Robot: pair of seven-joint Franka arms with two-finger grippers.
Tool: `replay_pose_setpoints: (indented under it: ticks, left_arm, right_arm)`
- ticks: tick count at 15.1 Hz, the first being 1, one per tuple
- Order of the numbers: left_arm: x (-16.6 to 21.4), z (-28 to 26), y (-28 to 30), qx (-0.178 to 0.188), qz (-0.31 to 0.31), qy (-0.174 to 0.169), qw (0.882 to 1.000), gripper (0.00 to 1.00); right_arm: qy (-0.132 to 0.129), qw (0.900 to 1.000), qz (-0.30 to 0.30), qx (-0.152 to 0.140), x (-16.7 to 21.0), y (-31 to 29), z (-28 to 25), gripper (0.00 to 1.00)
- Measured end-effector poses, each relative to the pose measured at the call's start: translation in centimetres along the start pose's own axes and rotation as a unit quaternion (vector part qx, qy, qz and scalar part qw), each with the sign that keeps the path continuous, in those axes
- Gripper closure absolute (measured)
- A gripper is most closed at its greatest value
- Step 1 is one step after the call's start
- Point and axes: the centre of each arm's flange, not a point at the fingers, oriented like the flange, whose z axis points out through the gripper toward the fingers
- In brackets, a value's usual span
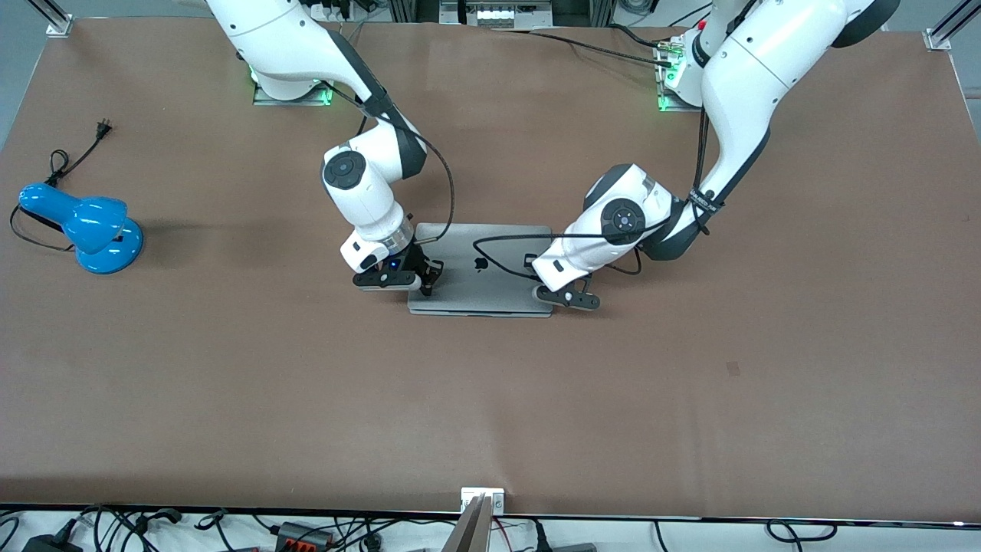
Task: Close laptop with both arms from behind
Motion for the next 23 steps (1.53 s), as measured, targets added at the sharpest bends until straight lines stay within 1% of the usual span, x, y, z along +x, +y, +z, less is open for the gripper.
replay_pose_setpoints:
  ticks: [3, 12, 15, 16, 17, 19, 22, 23]
  left_arm:
    - [0.0, 1.1, -0.3, 0.011, 0.015, 0.001, 1.0, 0.99]
    - [0.3, 1.7, -0.4, 0.006, 0.015, 0.009, 1.0, 0.99]
    - [1.3, 0.9, -0.6, 0.006, 0.011, 0.017, 1.0, 0.99]
    - [1.7, 0.4, -0.8, 0.008, 0.009, 0.017, 1.0, 0.99]
    - [2.1, -0.3, -1.0, 0.011, 0.006, 0.018, 1.0, 0.99]
    - [2.8, -2.3, -1.7, 0.021, 0.0, 0.017, 1.0, 0.99]
    - [3.3, -6.8, -3.0, 0.046, -0.009, 0.015, 0.999, 0.99]
    - [3.3, -8.5, -3.3, 0.054, -0.011, 0.016, 0.998, 0.99]
  right_arm:
    - [-0.007, 1.0, 0.0, -0.006, -0.5, 0.4, 1.0, 0.99]
    - [-0.007, 1.0, -0.001, -0.006, -0.4, 0.4, 1.0, 0.99]
    - [-0.01, 1.0, 0.0, -0.007, -0.3, 0.3, 1.0, 0.99]
    - [-0.017, 1.0, 0.0, -0.011, -0.1, 0.2, 1.0, 0.99]
    - [-0.032, 0.999, 0.0, -0.018, 0.2, -0.1, 0.9, 0.99]
    - [-0.071, 0.997, 0.0, -0.037, 1.4, -1.1, 0.0, 0.99]
    - [-0.116, 0.991, -0.003, -0.059, 4.1, -3.0, -3.1, 0.99]
    - [-0.128, 0.989, -0.008, -0.067, 4.6, -3.4, -4.3, 0.99]
